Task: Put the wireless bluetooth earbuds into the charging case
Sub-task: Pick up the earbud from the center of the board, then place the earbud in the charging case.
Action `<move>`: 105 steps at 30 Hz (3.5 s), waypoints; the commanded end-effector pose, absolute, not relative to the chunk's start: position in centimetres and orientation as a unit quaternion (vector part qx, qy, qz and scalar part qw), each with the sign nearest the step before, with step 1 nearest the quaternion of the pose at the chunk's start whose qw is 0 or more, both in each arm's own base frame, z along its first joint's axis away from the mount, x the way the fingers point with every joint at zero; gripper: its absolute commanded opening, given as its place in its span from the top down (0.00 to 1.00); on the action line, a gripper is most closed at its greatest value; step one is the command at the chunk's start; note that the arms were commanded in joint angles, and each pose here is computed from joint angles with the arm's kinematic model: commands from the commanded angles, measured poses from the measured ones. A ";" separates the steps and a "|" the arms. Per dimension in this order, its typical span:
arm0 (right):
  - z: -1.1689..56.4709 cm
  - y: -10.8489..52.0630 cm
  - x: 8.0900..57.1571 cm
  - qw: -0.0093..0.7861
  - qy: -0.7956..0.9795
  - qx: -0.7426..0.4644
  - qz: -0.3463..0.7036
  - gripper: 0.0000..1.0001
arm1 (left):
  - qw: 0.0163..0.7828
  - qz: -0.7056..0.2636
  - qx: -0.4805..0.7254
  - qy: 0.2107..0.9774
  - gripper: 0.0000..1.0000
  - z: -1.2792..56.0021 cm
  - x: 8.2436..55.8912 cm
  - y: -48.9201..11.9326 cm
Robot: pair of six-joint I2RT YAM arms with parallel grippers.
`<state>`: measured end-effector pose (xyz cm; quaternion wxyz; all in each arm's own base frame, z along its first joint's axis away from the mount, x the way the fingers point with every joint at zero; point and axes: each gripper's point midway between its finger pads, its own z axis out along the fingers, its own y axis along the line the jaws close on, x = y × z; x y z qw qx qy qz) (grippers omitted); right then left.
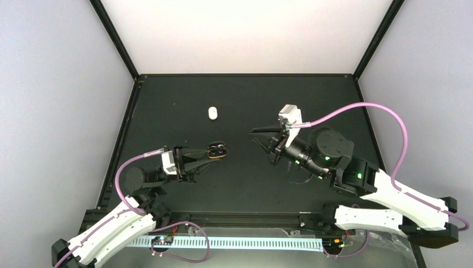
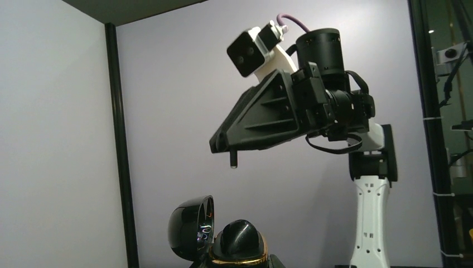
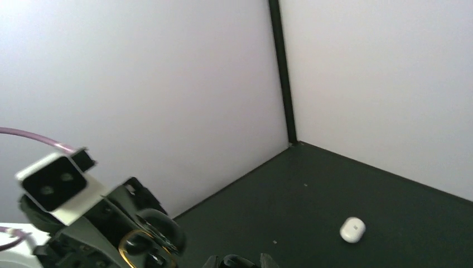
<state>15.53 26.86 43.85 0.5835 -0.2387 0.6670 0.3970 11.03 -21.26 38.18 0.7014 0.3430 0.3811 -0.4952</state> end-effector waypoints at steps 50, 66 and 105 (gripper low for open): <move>45.5 35.3 14.0 0.570 0.657 -0.265 0.416 0.85 | 0.745 -0.483 0.306 0.342 0.99 42.2 10.8 -19.7; 44.8 35.6 14.3 0.564 0.667 -0.270 0.405 0.85 | 0.747 -0.485 0.300 0.342 0.98 42.7 10.9 -19.5; 42.6 37.1 14.2 0.531 0.694 -0.301 0.381 0.84 | 0.751 -0.483 0.292 0.343 0.98 42.9 11.3 -19.5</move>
